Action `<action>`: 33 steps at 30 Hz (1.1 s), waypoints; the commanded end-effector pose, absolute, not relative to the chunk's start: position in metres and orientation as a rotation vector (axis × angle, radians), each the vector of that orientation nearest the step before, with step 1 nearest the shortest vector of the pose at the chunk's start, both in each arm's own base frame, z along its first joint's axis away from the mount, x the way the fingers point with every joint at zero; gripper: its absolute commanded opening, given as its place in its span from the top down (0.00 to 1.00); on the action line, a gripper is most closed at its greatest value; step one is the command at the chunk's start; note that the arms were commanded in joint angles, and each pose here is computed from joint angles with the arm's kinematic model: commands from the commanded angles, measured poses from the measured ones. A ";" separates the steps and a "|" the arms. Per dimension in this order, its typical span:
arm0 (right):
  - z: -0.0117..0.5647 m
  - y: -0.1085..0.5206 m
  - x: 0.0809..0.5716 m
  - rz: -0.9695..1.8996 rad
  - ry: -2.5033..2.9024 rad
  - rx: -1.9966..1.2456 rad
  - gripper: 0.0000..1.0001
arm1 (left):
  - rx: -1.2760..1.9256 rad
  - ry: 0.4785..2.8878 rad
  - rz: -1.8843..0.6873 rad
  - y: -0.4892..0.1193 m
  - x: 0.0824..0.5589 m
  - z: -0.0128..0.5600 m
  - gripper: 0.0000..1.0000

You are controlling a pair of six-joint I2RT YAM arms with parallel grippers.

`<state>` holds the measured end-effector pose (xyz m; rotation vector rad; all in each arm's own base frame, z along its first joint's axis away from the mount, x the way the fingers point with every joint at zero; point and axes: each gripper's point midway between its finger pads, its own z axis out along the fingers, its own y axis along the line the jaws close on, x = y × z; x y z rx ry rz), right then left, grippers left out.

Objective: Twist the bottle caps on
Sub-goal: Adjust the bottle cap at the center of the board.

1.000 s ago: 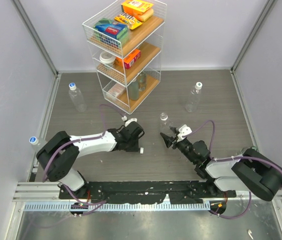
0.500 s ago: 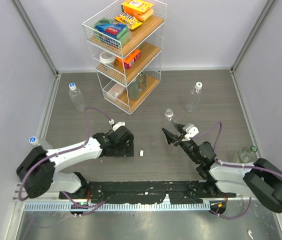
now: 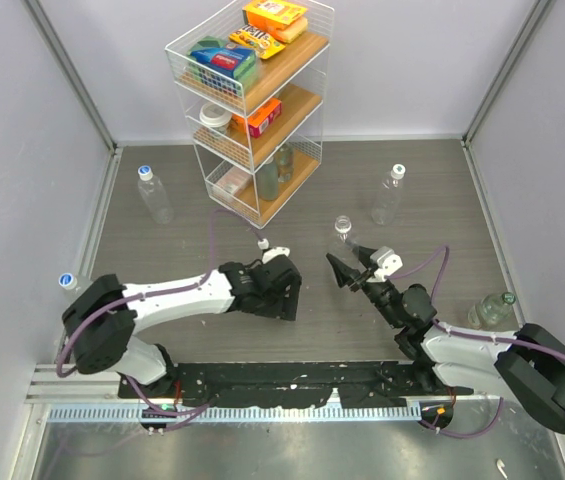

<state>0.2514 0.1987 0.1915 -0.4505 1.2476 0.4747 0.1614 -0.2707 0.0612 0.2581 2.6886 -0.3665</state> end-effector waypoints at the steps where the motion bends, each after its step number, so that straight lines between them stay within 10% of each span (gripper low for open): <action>1: 0.161 0.183 0.238 0.444 1.291 -0.468 0.58 | 0.259 2.661 -0.315 -0.279 0.168 0.067 0.22; 33: 0.150 0.191 0.240 0.460 1.340 -0.502 0.58 | 0.232 2.654 -0.182 -0.294 0.189 0.036 0.62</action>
